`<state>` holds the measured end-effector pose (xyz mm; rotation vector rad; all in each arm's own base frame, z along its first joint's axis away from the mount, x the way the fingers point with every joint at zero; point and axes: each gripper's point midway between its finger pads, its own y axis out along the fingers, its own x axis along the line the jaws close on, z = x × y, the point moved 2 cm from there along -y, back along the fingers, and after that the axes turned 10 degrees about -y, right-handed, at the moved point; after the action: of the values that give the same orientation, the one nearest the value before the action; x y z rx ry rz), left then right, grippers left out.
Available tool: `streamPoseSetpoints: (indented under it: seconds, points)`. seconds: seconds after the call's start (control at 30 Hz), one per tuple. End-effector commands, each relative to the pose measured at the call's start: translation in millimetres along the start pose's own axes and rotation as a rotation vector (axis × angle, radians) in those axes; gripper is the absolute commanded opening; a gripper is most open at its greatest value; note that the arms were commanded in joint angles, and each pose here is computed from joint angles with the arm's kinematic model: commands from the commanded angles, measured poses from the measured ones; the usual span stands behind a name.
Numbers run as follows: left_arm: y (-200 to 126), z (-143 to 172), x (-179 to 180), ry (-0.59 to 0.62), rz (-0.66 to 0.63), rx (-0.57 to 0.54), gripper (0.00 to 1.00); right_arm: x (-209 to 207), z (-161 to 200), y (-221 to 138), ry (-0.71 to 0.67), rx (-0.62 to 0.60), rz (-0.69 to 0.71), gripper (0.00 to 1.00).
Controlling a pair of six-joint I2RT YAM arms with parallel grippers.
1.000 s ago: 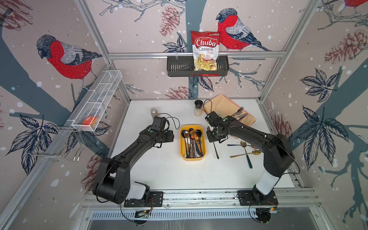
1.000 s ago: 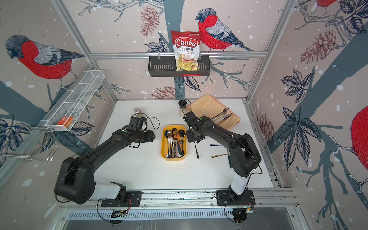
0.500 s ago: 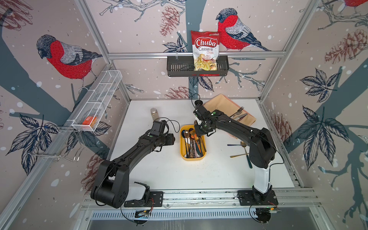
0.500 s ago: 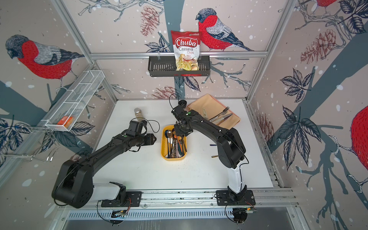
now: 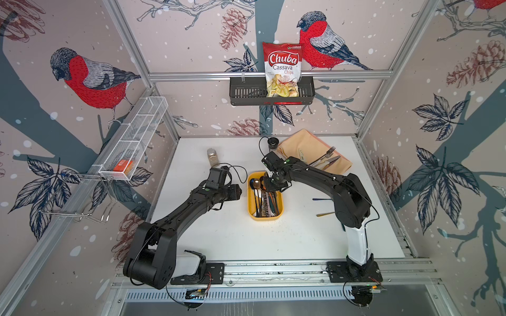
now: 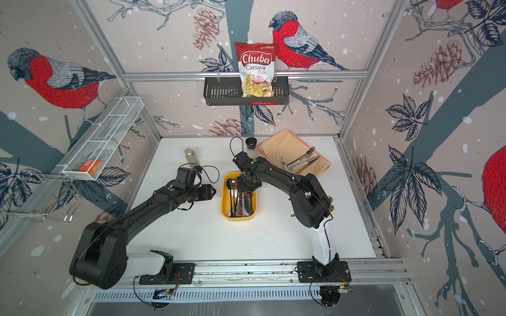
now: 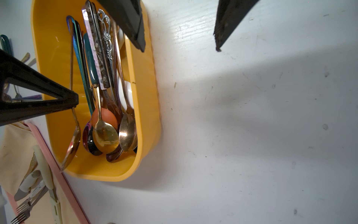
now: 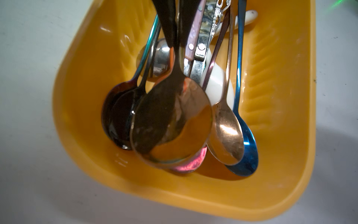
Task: Put the spoon into the storage box
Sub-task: Place the spoon in the storage box.
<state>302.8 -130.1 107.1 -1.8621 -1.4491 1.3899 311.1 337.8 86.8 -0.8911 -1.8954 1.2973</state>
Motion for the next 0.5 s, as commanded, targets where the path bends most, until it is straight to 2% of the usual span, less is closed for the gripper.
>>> streamPoseSetpoints:
  seconds: [0.0, 0.3, 0.47]
  points:
    - [-2.4, -6.5, -8.6, 0.014, 0.036, -0.022, 0.59, 2.9, 1.7, 9.0, 0.032, 0.001, -0.019, 0.02]
    - [-4.4, -7.6, -11.0, 0.012, 0.043, -0.023, 0.6, -1.2, 8.2, 17.7, 0.044, 0.026, 0.0, 0.08]
    - [-6.9, -10.1, -13.0, 0.016, 0.041, -0.032, 0.6, -5.2, 6.5, 12.3, 0.044, 0.017, 0.03, 0.22]
